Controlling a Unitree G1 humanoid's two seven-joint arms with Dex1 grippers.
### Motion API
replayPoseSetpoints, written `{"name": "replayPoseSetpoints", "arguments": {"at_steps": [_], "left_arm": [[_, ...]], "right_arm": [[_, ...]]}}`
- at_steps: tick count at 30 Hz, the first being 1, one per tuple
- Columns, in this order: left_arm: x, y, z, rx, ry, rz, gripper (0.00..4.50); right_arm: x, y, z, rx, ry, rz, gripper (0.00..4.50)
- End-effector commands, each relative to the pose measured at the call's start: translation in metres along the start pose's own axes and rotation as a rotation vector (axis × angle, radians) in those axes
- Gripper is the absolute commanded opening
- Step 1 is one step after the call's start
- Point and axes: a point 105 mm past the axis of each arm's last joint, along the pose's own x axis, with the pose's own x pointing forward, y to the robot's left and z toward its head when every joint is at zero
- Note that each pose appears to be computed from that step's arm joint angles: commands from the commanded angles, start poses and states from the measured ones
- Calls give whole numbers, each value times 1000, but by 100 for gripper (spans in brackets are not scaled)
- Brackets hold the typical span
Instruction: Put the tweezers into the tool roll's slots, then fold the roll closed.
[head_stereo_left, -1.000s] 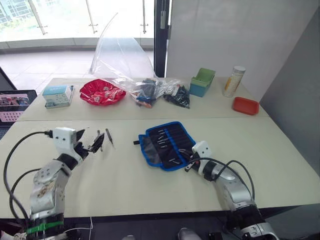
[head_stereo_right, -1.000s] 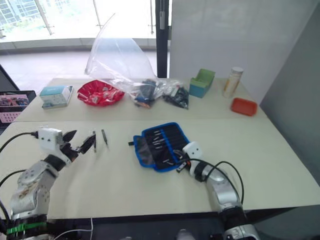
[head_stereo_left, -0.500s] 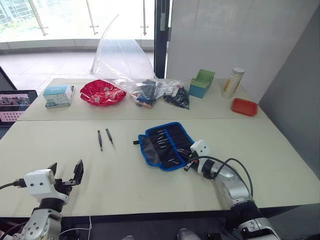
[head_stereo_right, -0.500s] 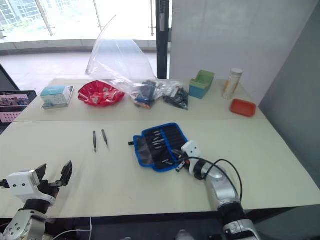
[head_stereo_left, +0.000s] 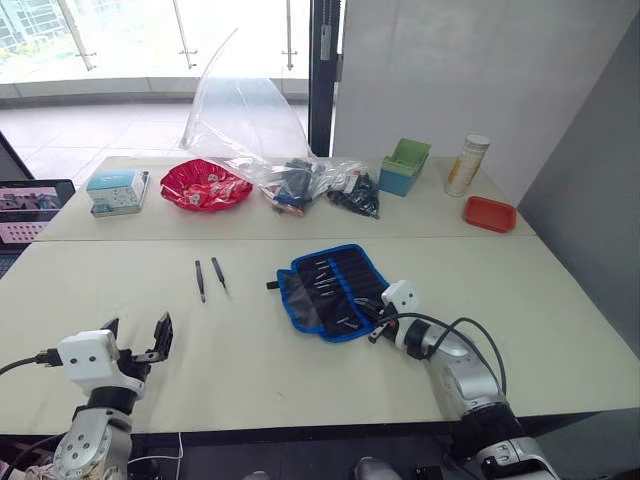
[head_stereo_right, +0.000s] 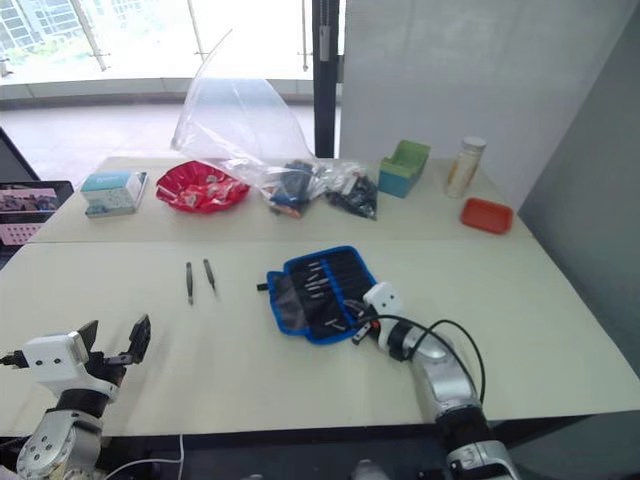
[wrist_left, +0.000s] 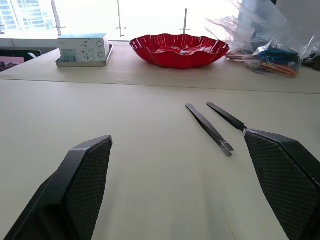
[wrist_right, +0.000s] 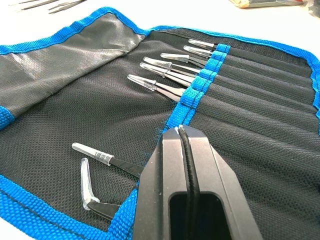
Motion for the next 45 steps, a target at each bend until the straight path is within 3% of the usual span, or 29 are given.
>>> {"name": "replayPoseSetpoints", "arguments": {"at_steps": [1,12,22,23,31,35,41,45], "left_arm": [[18,-5,6,23,-12,-9,448],[82,-31,-27,-65,184,6,448],[95,-52,-52,-36,325,-29,448],[94,-54,-53,-36,331,-30,394],[103,-56,-54,-2,338,-48,143],[109,-53,-41,-13,273,-61,7],[116,-53,5,4,34,-131,7],[117,-92,37,63,-82,-380,7]], "right_arm": [[0,19,-28,47,92,46,0],[-10,17,-31,58,92,-16,0],[-13,13,-29,55,90,-46,0],[-14,12,-29,54,89,-49,0],[-13,8,-26,56,84,-56,0],[-14,6,-24,65,79,-66,0],[-16,6,-24,71,80,-79,0],[-19,6,-25,76,82,-95,0]]}}
